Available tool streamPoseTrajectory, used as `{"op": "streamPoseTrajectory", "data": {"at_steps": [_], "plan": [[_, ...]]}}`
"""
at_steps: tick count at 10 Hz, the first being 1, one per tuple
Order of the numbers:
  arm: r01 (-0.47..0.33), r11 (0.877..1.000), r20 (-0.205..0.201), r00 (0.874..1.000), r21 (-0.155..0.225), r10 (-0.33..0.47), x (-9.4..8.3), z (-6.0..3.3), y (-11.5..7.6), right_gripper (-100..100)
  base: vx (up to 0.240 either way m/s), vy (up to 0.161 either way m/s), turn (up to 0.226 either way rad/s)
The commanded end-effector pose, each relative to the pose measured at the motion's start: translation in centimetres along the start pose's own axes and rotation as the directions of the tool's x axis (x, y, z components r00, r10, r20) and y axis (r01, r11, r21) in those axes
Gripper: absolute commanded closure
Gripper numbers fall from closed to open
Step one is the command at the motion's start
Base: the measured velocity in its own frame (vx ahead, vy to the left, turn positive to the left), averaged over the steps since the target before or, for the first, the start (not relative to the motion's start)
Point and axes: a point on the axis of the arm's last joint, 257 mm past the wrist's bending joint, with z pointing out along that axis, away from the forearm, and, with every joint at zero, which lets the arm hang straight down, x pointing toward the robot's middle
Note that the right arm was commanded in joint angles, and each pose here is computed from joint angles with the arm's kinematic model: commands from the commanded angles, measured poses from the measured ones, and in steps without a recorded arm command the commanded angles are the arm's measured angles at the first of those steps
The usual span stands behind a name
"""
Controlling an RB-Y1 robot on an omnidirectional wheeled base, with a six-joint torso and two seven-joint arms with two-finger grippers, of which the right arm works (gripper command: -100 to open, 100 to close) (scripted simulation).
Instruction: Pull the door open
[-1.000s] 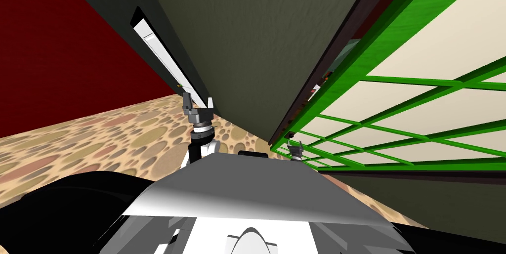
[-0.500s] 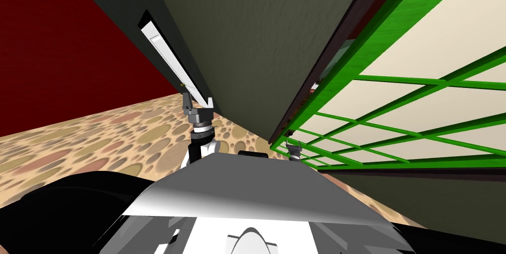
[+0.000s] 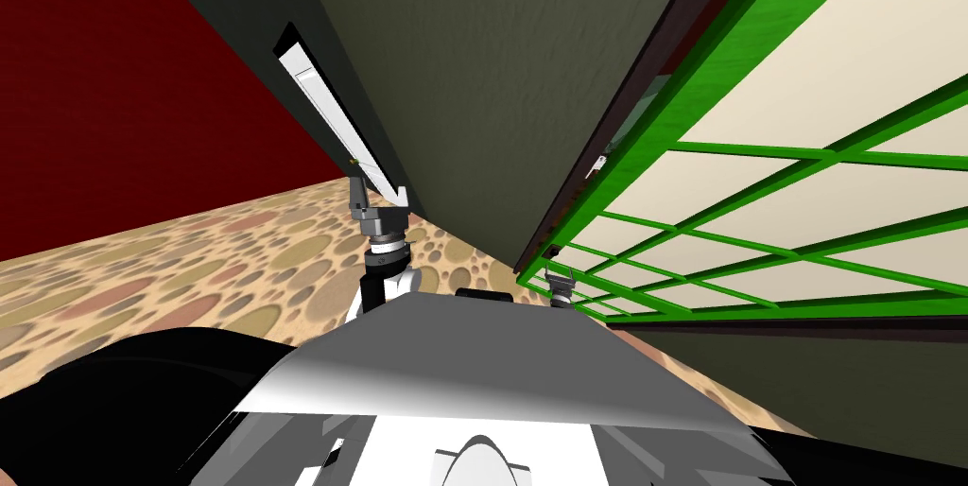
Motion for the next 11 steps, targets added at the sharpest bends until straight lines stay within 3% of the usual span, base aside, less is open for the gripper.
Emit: {"op": "streamPoseTrajectory", "data": {"at_steps": [1,3,5,6,11], "plan": [[-0.07,0.998,0.004,0.998,-0.003,0.07,0.1,0.03,-0.4,-100,-0.061,-0.004,0.025],[-0.128,0.992,0.007,0.992,-0.005,0.128,0.2,0.08,-0.6,-100,-0.064,-0.001,0.026],[-0.221,0.975,0.013,0.975,-0.01,0.221,0.3,0.16,-1.2,-100,-0.047,-0.012,0.031],[-0.229,0.973,0.013,0.973,-0.01,0.229,0.3,0.16,-1.2,-100,-0.044,-0.008,0.012],[-0.399,0.917,0.021,0.916,-0.02,0.4,0.6,0.28,-2.1,-100,-0.056,-0.007,0.022]]}}
